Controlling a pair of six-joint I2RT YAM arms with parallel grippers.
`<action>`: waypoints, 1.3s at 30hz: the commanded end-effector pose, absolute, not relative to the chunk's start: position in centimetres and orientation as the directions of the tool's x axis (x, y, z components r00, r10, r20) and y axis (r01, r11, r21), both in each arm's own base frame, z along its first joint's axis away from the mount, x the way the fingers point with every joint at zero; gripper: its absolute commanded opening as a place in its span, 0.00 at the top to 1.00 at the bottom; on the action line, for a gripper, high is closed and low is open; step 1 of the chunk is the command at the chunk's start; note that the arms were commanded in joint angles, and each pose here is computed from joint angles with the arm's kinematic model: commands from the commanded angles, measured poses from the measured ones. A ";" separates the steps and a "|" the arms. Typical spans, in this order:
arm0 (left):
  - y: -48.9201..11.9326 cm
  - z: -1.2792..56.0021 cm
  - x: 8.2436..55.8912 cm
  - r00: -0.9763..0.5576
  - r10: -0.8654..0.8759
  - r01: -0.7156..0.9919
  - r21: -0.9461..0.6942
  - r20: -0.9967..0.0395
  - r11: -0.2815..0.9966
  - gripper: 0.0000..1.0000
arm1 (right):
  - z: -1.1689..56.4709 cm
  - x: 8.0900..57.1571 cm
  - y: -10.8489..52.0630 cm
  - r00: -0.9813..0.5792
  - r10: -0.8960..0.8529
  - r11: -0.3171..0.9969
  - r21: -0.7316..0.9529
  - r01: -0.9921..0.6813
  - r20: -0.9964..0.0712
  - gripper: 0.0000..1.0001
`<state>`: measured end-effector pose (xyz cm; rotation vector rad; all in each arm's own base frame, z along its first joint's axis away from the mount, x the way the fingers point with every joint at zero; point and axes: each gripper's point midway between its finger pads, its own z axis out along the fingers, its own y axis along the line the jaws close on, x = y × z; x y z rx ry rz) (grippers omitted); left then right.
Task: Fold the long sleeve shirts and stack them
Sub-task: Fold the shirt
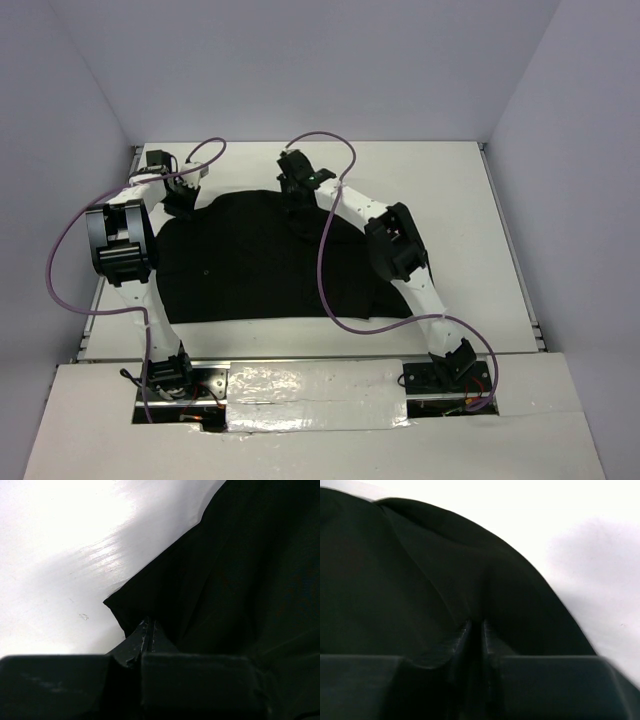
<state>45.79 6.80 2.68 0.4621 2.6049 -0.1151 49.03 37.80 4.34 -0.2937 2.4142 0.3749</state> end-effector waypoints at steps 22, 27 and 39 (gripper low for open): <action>6.9 5.0 45.9 -0.778 0.356 0.388 0.050 -0.518 0.920 1.00 | 21.2 52.9 29.5 -0.420 0.066 0.966 0.164 -0.202 -0.905 1.00; 7.0 5.0 45.7 -0.781 0.360 0.389 0.053 -0.510 0.920 1.00 | 21.7 53.1 27.7 -0.399 0.062 0.975 0.140 -0.170 -0.915 1.00; 6.8 5.1 45.5 -0.783 0.357 0.390 0.045 -0.510 0.920 1.00 | 22.3 44.3 29.0 -0.189 -0.099 0.918 -0.017 -0.397 -0.977 1.00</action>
